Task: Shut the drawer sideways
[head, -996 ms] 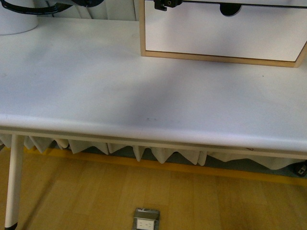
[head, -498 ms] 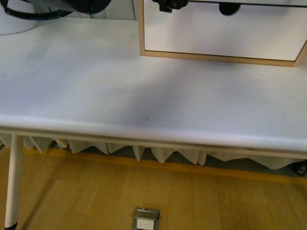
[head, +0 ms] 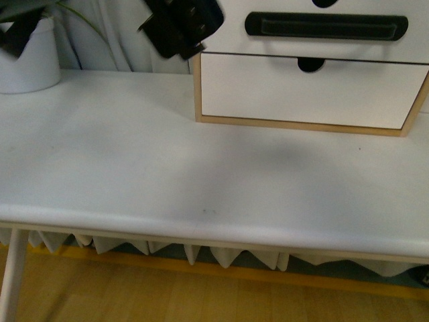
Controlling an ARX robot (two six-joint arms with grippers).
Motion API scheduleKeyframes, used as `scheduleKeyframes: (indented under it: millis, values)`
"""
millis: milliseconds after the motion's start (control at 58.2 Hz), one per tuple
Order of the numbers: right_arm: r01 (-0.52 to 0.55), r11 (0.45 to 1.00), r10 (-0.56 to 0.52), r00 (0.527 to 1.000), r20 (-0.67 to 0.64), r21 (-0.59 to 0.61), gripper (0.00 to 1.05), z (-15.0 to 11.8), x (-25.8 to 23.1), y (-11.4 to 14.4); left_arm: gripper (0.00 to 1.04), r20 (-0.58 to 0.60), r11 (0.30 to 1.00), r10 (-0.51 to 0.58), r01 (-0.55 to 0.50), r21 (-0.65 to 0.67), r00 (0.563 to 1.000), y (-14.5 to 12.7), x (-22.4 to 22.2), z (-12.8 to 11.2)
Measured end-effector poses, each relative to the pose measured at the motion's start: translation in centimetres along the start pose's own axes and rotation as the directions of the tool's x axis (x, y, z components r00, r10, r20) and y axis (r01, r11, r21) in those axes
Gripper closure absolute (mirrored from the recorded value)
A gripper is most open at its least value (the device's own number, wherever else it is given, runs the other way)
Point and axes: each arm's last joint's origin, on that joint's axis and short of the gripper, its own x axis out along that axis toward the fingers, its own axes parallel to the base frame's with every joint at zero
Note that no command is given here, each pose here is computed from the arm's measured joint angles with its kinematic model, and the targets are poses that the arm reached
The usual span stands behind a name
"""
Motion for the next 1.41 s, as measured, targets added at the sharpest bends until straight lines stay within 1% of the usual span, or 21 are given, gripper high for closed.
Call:
scheduleKeyframes:
  millis: [137,258,378,464,515,567,670,687,721,755,807,858,927,961,1013,1150,1202,1236,1322,1356,1408]
  values:
    - [0.038,0.998,-0.039,0.999,0.005,0.044,0.09,-1.5,-3.7,1.2,0.06,-0.141,0.992,-0.053,0.035,-0.125,0.989,-0.1,-4.5,-2.6]
    - [0.069,0.993,-0.069,0.998,-0.003,0.093,0.09,-2.8,-6.6,2.0,0.06,-0.264,0.965,-0.101,0.029,-0.261,0.959,0.1,-8.9,-4.7]
    - [0.112,0.982,-0.111,0.994,-0.012,0.154,0.09,-4.5,-9.7,3.1,0.06,-0.328,0.933,-0.131,0.004,-0.361,0.936,0.5,-12.7,-5.9]
    - [0.128,0.964,-0.131,0.991,-0.004,0.235,0.09,-5.9,-12.2,4.0,0.06,-0.373,0.894,-0.121,-0.062,-0.445,0.92,1.7,-16.0,-6.7]
    - [0.152,0.951,-0.164,0.986,0.021,0.268,0.09,-6.0,-13.1,4.2,0.06,-0.396,0.865,-0.108,-0.11,-0.49,0.912,2.5,-17.4,-7.2]
    - [0.155,0.947,-0.171,0.985,0.03,0.282,0.09,-5.9,-13.2,4.2,0.06,-0.396,0.842,-0.081,-0.15,-0.518,0.915,3.0,-17.7,-7.2]
    - [0.151,0.944,-0.167,0.986,0.029,0.293,0.09,-5.9,-13.2,4.2,0.06,-0.394,0.833,-0.089,-0.149,-0.533,0.915,3.0,-17.7,-7.3]
    - [0.14,0.943,-0.16,0.986,0.044,0.302,0.11,-6.0,-13.2,4.2,0.07,-0.388,0.829,-0.092,-0.146,-0.541,0.917,2.9,-17.7,-7.3]
    - [0.121,0.941,-0.154,0.985,0.08,0.317,0.16,-6.1,-13.2,4.3,0.11,-0.341,0.793,-0.093,-0.138,-0.594,0.935,2.9,-17.8,-7.4]
    - [0.12,0.938,-0.16,0.982,0.099,0.326,0.22,-6.2,-13.2,4.5,0.18,-0.27,0.725,-0.083,-0.128,-0.677,0.959,2.8,-18.0,-7.7]
    - [0.113,0.934,-0.159,0.981,0.111,0.34,0.31,-6.6,-13.2,5.0,0.27,-0.223,0.667,-0.076,-0.116,-0.736,0.972,2.9,-18.3,-8.2]
    - [0.107,0.931,-0.155,0.981,0.112,0.35,0.39,-7.1,-13.2,5.5,0.36,-0.214,0.63,-0.069,-0.123,-0.767,0.974,2.9,-18.6,-8.7]
    - [0.101,0.929,-0.151,0.982,0.114,0.357,0.52,-7.6,-13.2,6.1,0.47,-0.213,0.603,-0.061,-0.134,-0.786,0.975,2.9,-18.9,-9.3]
    - [0.099,0.928,-0.149,0.982,0.114,0.358,0.57,-7.8,-13.1,6.3,0.55,-0.214,0.592,-0.062,-0.137,-0.794,0.975,2.9,-19.2,-9.7]
    - [0.098,0.928,-0.148,0.983,0.113,0.36,0.66,-8.1,-13.1,6.7,0.61,-0.215,0.588,-0.065,-0.137,-0.798,0.975,2.8,-19.3,-10.0]
    - [0.099,0.927,-0.15,0.982,0.115,0.361,0.89,-8.7,-13.1,7.4,0.86,-0.214,0.58,-0.063,-0.138,-0.803,0.975,2.8,-19.9,-10.8]
    - [0.128,0.922,-0.174,0.98,0.098,0.366,1.0,-8.8,-13.4,7.9,0.96,-0.214,0.578,-0.061,-0.141,-0.804,0.975,2.8,-20.1,-11.0]
    - [0.125,0.923,-0.168,0.982,0.088,0.365,1.04,-9.0,-13.6,8.3,1.01,-0.217,0.578,-0.059,-0.144,-0.803,0.974,2.8,-20.2,-11.2]
    - [0.083,0.929,-0.135,0.983,0.121,0.362,1.04,-9.3,-13.9,9.0,1.01,-0.219,0.572,-0.062,-0.145,-0.808,0.974,2.7,-20.5,-11.6]
    - [0.089,0.928,-0.142,0.982,0.124,0.362,1.04,-9.3,-14.0,9.0,1.01,-0.195,0.568,-0.076,-0.118,-0.815,0.978,2.8,-20.6,-11.8]
    - [0.093,0.927,-0.145,0.982,0.12,0.363,1.04,-9.5,-13.9,9.1,1.01,-0.197,0.568,-0.073,-0.121,-0.814,0.978,2.9,-20.8,-12.3]
